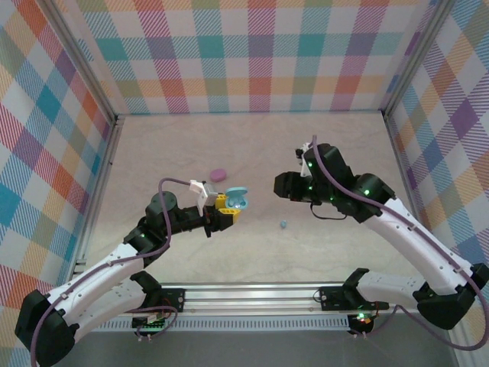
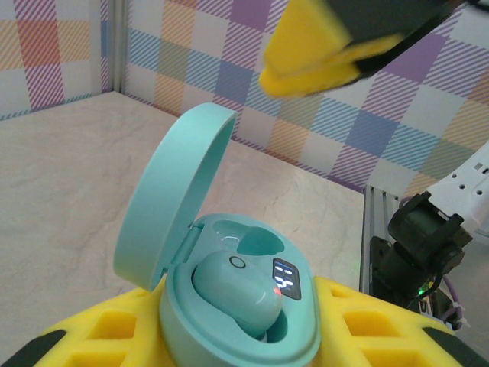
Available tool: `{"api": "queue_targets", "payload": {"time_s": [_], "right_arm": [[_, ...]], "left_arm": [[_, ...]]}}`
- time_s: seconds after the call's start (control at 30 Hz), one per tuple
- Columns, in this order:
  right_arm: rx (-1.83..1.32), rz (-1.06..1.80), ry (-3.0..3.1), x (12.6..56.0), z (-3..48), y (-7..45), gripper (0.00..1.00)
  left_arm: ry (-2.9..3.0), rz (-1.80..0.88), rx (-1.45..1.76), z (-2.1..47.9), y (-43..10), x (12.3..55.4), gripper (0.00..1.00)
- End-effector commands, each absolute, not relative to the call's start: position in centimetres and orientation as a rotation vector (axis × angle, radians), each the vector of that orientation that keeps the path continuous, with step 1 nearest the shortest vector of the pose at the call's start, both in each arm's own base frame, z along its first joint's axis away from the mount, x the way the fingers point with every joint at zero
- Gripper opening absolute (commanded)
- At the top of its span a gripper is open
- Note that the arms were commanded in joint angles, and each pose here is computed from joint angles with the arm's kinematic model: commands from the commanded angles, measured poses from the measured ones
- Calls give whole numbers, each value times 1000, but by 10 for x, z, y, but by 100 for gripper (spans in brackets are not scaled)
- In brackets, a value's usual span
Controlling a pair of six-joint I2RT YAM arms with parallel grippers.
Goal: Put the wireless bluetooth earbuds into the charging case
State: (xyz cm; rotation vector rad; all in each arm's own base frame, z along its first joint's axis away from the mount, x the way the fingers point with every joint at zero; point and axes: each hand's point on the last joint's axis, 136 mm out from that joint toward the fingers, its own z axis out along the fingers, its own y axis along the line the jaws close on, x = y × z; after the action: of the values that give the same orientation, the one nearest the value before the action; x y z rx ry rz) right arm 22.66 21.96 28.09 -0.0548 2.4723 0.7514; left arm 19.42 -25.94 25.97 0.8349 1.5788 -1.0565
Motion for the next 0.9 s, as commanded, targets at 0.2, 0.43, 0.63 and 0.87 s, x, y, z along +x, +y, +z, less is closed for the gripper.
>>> {"api": "queue_targets", "payload": {"time_s": [0.2,0.43,0.63,0.87], "right_arm": [[-26,501,2874,220,140,210,40],[-77,371,2973,232,91,216,35],[-181,304,3050,235,56,222,27],[-200,346,3136,227,35,232,19]], "left_arm": [[1542,-1049,830,271,-256,193,39],[1555,-1041,838,267,-253,190,39],[1559,-1027,837,264,-250,188,39],[1566,-1011,839,261,-248,188,40]]}}
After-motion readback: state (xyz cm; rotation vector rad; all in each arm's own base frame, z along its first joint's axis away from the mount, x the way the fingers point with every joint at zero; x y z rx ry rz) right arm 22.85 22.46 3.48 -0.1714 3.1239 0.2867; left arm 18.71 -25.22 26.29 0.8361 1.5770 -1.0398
